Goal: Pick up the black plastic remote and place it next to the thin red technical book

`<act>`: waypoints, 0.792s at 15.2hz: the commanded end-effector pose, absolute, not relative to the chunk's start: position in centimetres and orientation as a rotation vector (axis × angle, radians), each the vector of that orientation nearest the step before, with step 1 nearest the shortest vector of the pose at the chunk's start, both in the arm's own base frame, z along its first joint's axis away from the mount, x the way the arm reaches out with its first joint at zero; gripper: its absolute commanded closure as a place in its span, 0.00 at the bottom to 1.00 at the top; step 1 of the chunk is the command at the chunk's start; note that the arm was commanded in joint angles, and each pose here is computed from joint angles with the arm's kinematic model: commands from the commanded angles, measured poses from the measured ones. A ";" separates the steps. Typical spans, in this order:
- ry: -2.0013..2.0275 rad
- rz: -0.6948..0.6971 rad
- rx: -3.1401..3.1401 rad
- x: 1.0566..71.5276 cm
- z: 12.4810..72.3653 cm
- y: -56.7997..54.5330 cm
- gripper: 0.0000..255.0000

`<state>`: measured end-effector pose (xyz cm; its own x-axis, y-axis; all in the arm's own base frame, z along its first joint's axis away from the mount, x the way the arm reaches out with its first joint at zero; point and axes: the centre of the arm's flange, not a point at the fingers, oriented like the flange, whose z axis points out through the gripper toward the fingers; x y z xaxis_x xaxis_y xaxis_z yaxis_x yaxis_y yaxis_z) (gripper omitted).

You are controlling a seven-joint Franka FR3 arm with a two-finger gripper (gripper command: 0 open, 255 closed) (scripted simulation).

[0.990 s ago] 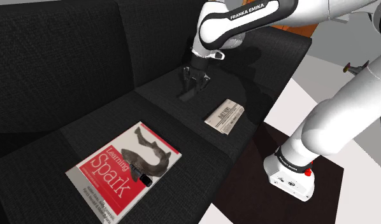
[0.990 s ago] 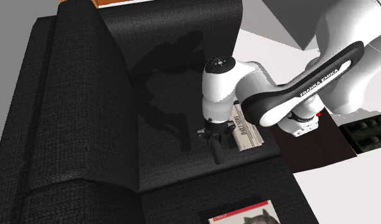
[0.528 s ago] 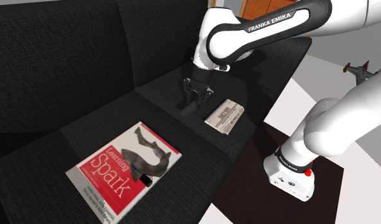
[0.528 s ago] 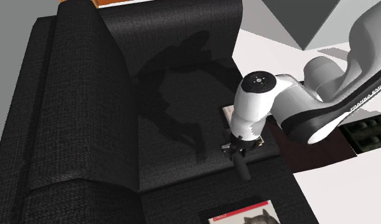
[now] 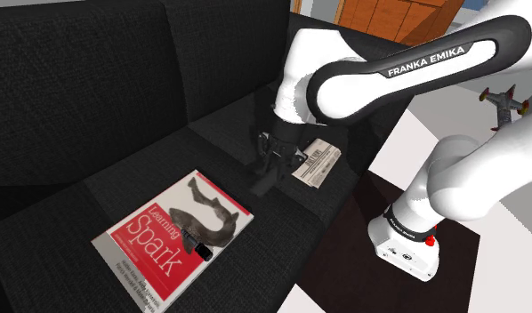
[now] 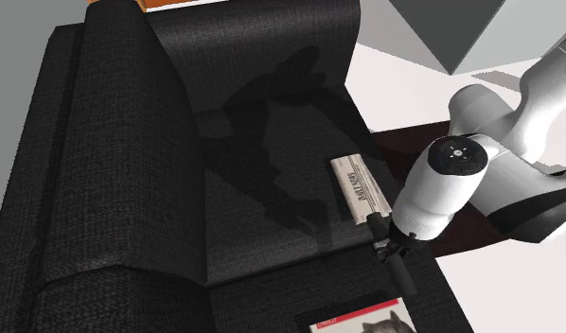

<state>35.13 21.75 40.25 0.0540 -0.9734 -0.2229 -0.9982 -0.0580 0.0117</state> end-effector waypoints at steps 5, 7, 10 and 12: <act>2.051 0.257 -2.168 32.7 38.9 24.2 1.00; 2.051 0.257 -2.168 32.7 37.9 24.2 1.00; 2.051 0.257 -2.168 32.7 36.3 24.2 1.00; 2.051 0.257 -2.168 32.7 35.2 24.2 1.00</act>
